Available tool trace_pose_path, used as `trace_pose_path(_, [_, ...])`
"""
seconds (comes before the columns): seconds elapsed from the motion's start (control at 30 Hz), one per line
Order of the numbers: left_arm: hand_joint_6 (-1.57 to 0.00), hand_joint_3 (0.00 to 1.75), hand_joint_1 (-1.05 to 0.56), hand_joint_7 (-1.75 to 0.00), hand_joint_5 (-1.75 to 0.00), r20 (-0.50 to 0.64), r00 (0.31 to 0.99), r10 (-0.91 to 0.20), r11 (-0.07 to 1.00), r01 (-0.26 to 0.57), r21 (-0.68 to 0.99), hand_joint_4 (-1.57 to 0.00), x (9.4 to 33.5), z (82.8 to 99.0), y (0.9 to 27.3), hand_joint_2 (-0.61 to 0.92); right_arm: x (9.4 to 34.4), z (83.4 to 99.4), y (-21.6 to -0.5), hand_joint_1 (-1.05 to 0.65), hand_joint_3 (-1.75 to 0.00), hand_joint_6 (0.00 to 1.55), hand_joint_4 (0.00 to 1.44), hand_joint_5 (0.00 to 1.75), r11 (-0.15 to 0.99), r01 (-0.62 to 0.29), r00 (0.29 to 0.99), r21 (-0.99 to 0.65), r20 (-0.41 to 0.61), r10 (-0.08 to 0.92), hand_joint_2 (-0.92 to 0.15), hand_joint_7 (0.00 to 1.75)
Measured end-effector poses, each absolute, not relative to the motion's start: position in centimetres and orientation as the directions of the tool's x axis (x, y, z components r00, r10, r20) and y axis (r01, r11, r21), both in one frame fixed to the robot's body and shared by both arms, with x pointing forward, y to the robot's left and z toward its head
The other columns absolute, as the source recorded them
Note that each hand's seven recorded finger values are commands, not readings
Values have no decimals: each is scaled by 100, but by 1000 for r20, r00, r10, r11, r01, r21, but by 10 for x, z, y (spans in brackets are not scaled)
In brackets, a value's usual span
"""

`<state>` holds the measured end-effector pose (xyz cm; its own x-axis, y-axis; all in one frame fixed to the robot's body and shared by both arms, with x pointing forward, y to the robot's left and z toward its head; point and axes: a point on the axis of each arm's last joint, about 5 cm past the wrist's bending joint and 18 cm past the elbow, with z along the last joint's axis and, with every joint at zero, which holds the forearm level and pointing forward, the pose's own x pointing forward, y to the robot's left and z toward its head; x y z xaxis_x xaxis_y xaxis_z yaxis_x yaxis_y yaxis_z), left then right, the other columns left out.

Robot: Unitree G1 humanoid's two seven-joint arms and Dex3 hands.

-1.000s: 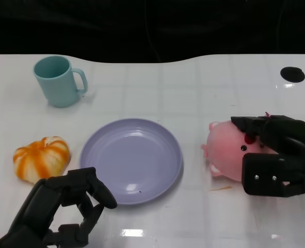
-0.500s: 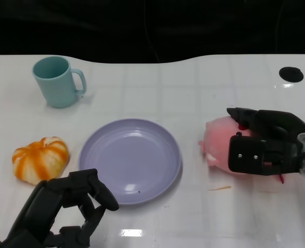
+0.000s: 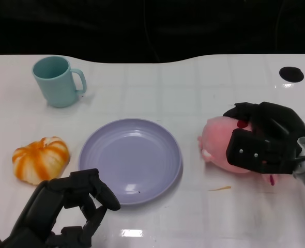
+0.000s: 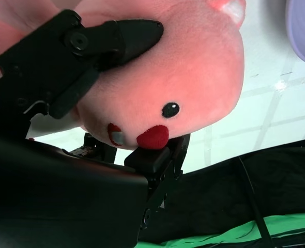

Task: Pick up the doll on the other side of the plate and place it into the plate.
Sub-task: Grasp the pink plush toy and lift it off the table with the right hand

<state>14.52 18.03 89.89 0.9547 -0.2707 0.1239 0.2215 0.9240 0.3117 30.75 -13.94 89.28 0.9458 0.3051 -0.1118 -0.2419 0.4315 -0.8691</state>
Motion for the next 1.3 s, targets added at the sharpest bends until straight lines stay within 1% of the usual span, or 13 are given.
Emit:
trace_pose_path(0.03, [-83, 109, -7, -115, -157, 124, 955, -271, 924, 221, 312, -77, 145, 899, 180, 53, 307, 893, -139, -17, -92, 99, 84, 162, 430, -237, 946, -871, -105, 307, -51, 87])
trace_pose_path(0.1, [-83, 109, -6, -115, -156, 124, 955, -271, 924, 221, 312, -76, 145, 899, 180, 53, 307, 892, -138, -16, -101, 94, 83, 172, 433, -217, 947, -875, -80, 311, -47, 103])
trace_pose_path(0.13, [-83, 110, -6, -115, -155, 125, 955, -271, 924, 221, 312, -77, 145, 899, 180, 53, 306, 892, -138, -15, -102, 94, 84, 173, 436, -206, 947, -876, -66, 313, -46, 106])
trace_pose_path(0.23, [-83, 110, -6, -115, -155, 127, 954, -273, 922, 221, 316, -78, 146, 899, 180, 52, 304, 890, -137, -16, -106, 92, 85, 174, 445, -184, 946, -876, -36, 321, -45, 115])
trace_pose_path(0.33, [-83, 110, -6, -115, -155, 125, 954, -273, 922, 222, 318, -77, 147, 899, 180, 52, 304, 890, -137, -15, -110, 84, 88, 175, 454, -175, 947, -873, -23, 321, -45, 135])
trace_pose_path(0.43, [-83, 109, -6, -115, -155, 115, 955, -272, 920, 224, 321, -77, 147, 897, 180, 52, 302, 890, -136, -13, -110, 81, 88, 175, 471, -166, 945, -867, -4, 326, -46, 147])
trace_pose_path(0.6, [-84, 109, -5, -115, -156, 117, 954, -275, 917, 224, 329, -77, 147, 897, 180, 52, 297, 888, -135, -10, -123, 76, 90, 175, 531, -127, 945, -838, 62, 323, -39, 168])
trace_pose_path(0.7, [-84, 110, -5, -114, -156, 119, 954, -276, 917, 224, 331, -77, 148, 897, 180, 52, 296, 892, -133, -10, -131, 73, 90, 175, 567, -95, 938, -818, 117, 326, -37, 173])
trace_pose_path(0.83, [-84, 111, -5, -114, -156, 121, 953, -277, 916, 224, 331, -77, 148, 896, 181, 51, 296, 898, -131, -7, -138, 73, 92, 175, 604, -66, 924, -795, 180, 337, -35, 175])
trace_pose_path(1.03, [-84, 111, -5, -114, -155, 120, 953, -277, 916, 224, 333, -78, 148, 896, 181, 51, 296, 909, -127, -8, -141, 75, 94, 175, 651, -29, 899, -759, 265, 349, -33, 175])
trace_pose_path(1.17, [-84, 111, -6, -114, -155, 120, 953, -277, 916, 224, 332, -78, 148, 896, 180, 51, 296, 914, -122, -9, -142, 75, 96, 175, 683, -28, 883, -729, 302, 358, -33, 175])
trace_pose_path(1.23, [-84, 111, -6, -114, -155, 116, 954, -277, 915, 225, 334, -78, 148, 895, 180, 51, 296, 916, -118, -8, -148, 75, 96, 175, 691, -41, 878, -722, 304, 369, -30, 175])
trace_pose_path(1.3, [-84, 111, -7, -114, -155, 108, 955, -278, 913, 227, 338, -77, 148, 894, 180, 51, 297, 919, -111, -8, -150, 75, 95, 175, 697, -60, 868, -714, 307, 390, -28, 175])
